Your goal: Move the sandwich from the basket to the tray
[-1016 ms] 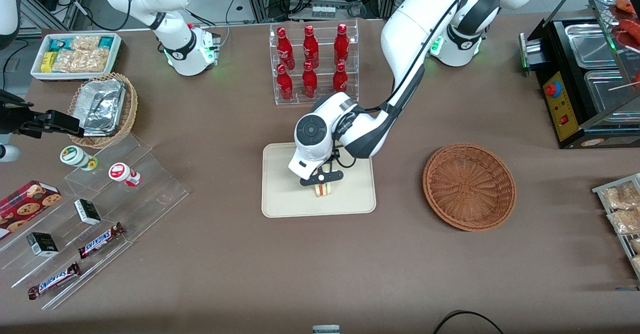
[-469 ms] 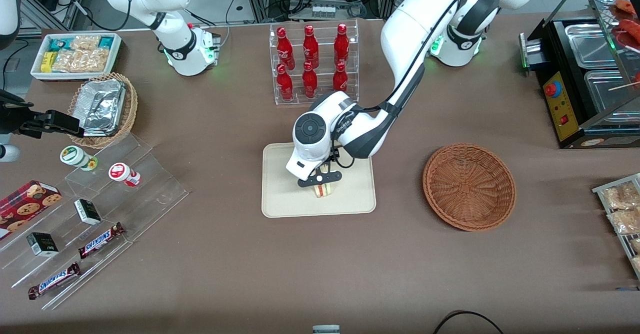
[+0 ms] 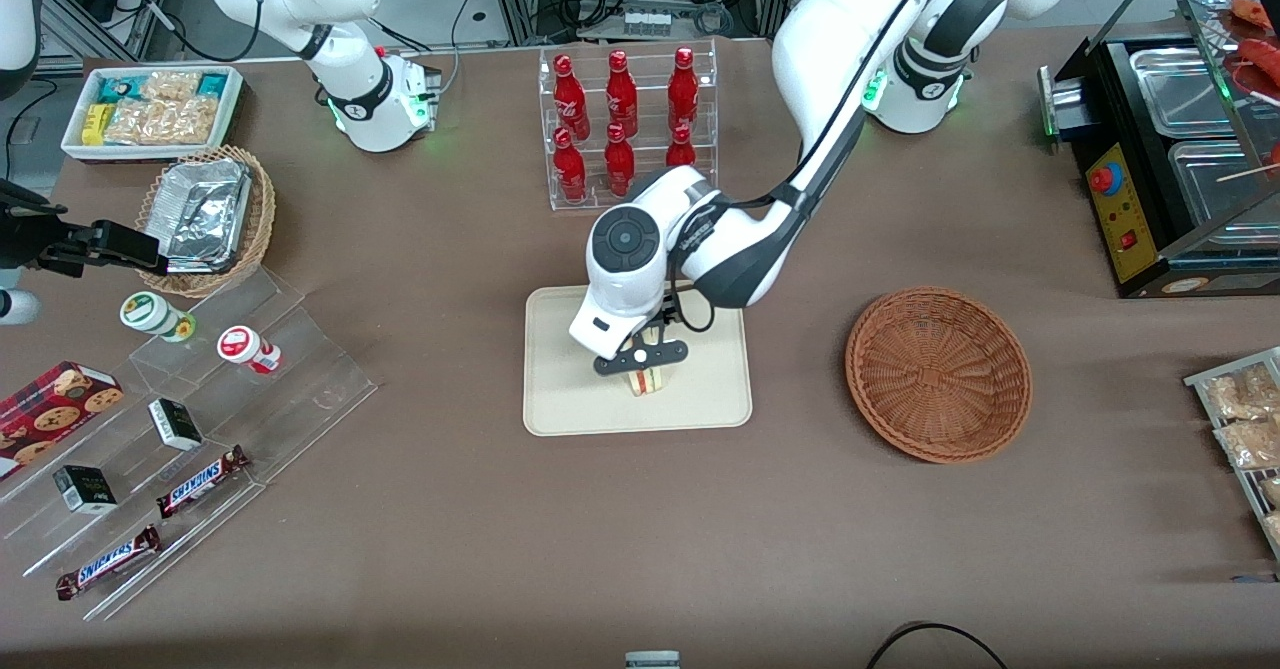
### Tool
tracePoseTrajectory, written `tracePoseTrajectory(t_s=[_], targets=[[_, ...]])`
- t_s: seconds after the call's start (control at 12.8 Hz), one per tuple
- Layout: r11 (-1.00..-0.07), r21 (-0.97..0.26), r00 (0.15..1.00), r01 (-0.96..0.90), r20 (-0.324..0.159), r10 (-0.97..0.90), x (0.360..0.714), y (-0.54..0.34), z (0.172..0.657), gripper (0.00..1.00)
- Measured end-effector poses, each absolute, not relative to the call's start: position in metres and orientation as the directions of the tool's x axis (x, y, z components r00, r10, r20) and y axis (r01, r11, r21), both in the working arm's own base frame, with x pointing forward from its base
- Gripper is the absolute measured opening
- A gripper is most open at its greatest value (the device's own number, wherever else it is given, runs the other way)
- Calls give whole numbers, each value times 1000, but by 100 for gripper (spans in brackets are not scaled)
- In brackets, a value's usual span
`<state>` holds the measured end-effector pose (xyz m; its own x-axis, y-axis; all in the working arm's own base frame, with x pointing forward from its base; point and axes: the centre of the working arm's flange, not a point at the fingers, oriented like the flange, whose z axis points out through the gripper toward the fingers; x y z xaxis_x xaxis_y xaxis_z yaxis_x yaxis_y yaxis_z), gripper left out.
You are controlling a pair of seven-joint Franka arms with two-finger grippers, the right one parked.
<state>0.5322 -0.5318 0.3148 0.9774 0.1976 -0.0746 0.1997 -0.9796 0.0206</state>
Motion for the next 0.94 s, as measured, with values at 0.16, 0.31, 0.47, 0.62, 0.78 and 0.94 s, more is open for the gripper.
tracePoseTrajectory(t_s=[0.16, 0.31, 0.47, 0.62, 0.78, 0.94], targets=[[-975, 21, 974, 223, -49, 222, 546, -515, 342, 100], [-966, 40, 966, 257, -22, 256, 564, -492, 371, 100], [-962, 22, 962, 272, -28, 271, 582, -458, 394, 100], [-979, -8, 978, 204, -46, 204, 591, -427, 404, 100], [-989, -16, 988, 145, -52, 145, 607, -381, 411, 100], [-996, -26, 993, 87, -72, 89, 618, -329, 421, 100]])
